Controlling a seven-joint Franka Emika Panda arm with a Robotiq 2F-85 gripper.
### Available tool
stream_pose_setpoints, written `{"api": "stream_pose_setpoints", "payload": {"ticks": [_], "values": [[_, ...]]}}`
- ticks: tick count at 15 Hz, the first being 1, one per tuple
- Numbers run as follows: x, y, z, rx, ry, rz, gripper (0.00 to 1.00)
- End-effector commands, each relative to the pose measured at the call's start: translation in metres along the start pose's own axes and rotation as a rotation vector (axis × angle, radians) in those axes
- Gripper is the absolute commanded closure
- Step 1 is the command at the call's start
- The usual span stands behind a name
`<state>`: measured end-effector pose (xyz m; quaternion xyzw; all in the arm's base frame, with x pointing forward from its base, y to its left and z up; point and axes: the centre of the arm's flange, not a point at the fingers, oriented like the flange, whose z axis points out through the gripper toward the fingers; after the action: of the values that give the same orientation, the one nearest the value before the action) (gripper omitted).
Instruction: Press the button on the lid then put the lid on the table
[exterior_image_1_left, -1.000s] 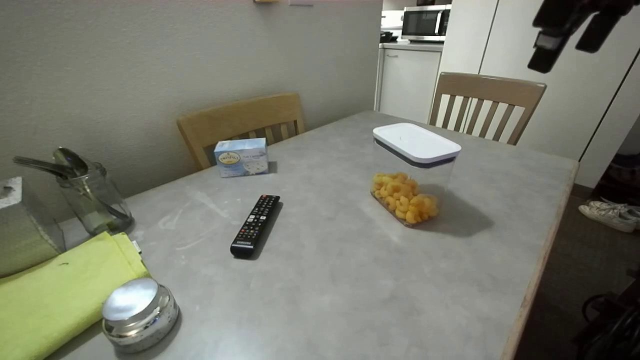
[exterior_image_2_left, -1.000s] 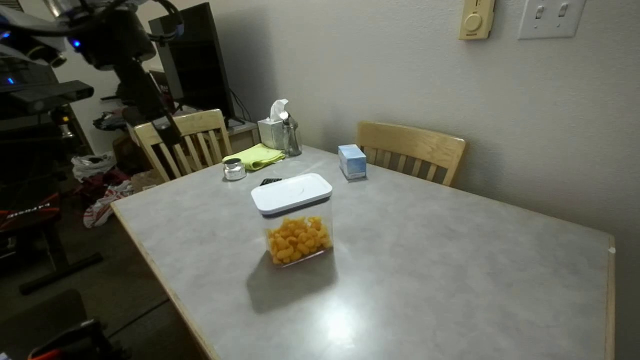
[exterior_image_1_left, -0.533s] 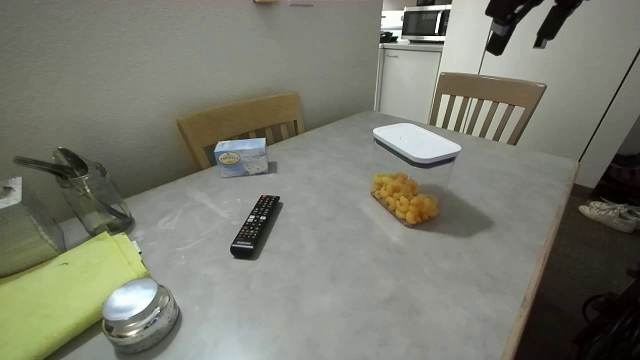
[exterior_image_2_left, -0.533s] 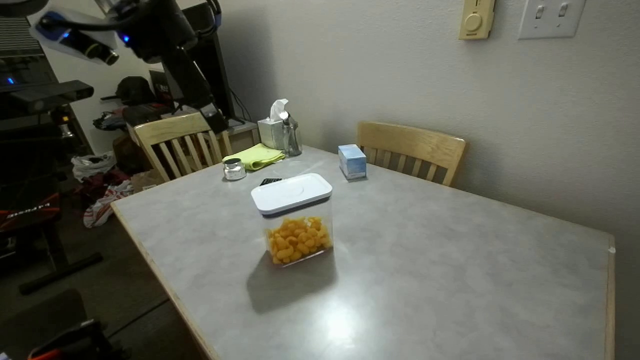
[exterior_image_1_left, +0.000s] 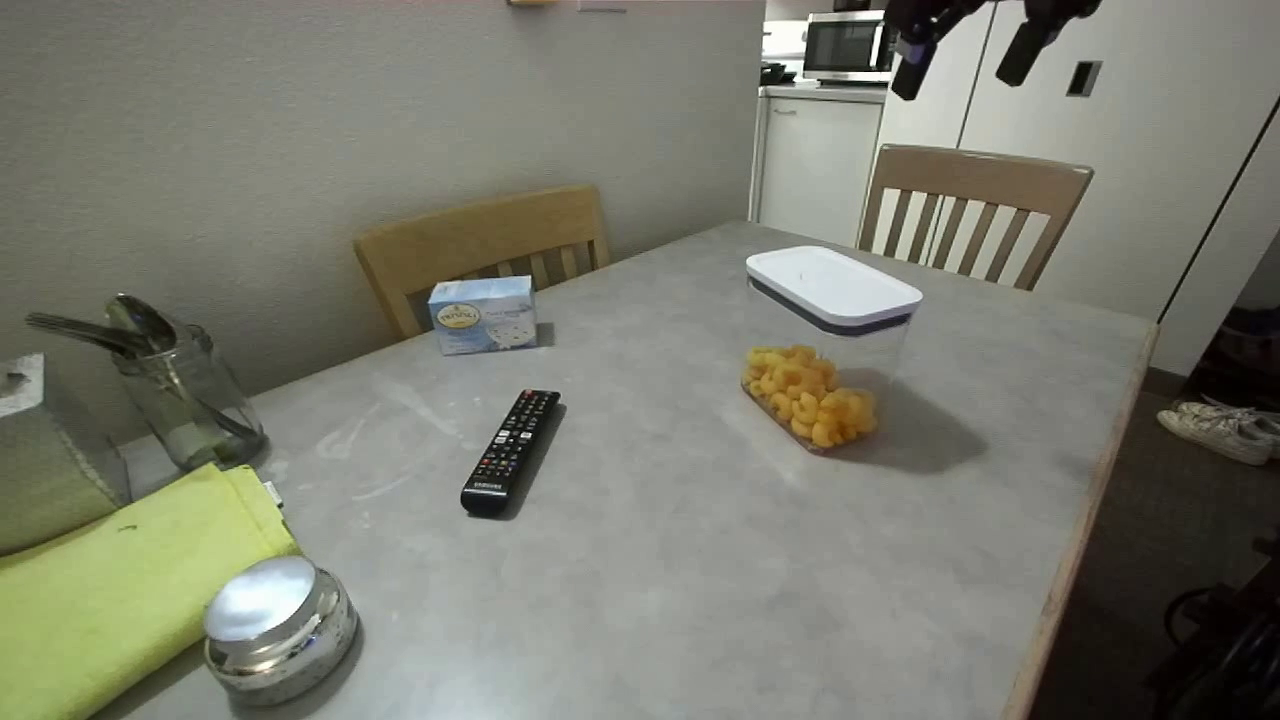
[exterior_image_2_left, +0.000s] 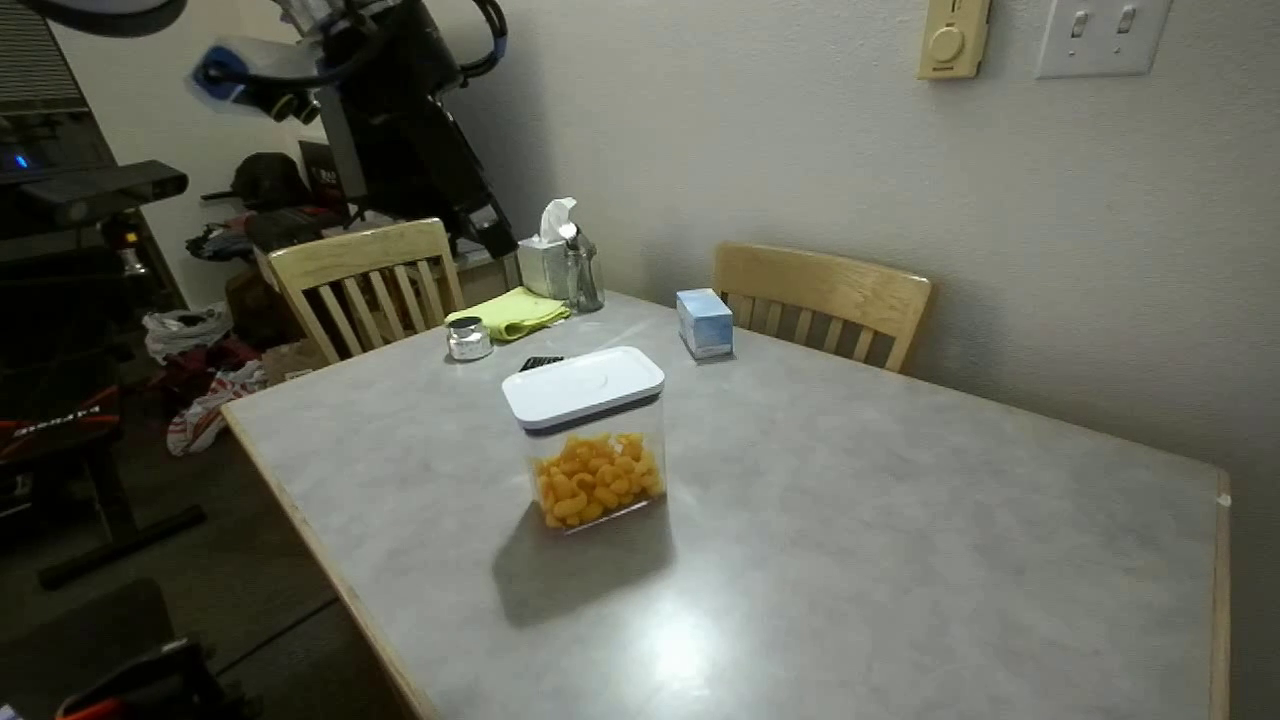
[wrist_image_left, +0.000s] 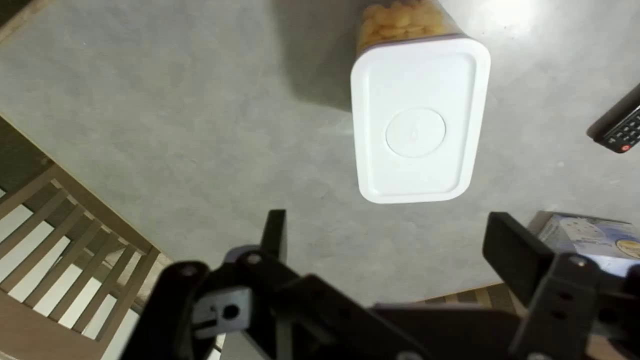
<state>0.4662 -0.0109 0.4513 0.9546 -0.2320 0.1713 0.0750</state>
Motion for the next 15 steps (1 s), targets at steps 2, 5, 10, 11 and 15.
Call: {"api": "stream_pose_setpoints", "payload": {"ticks": [2, 5, 10, 11, 15], "values": [[0.037, -0.011, 0.013, 0.046, 0.006, -0.066, 0.0], [0.026, -0.008, 0.009, 0.028, 0.01, -0.045, 0.0], [0.039, -0.01, 0.008, 0.049, 0.002, -0.049, 0.0], [0.044, -0.009, 0.009, 0.058, -0.036, -0.051, 0.0], [0.051, -0.002, 0.018, 0.087, -0.161, -0.027, 0.0]]}}
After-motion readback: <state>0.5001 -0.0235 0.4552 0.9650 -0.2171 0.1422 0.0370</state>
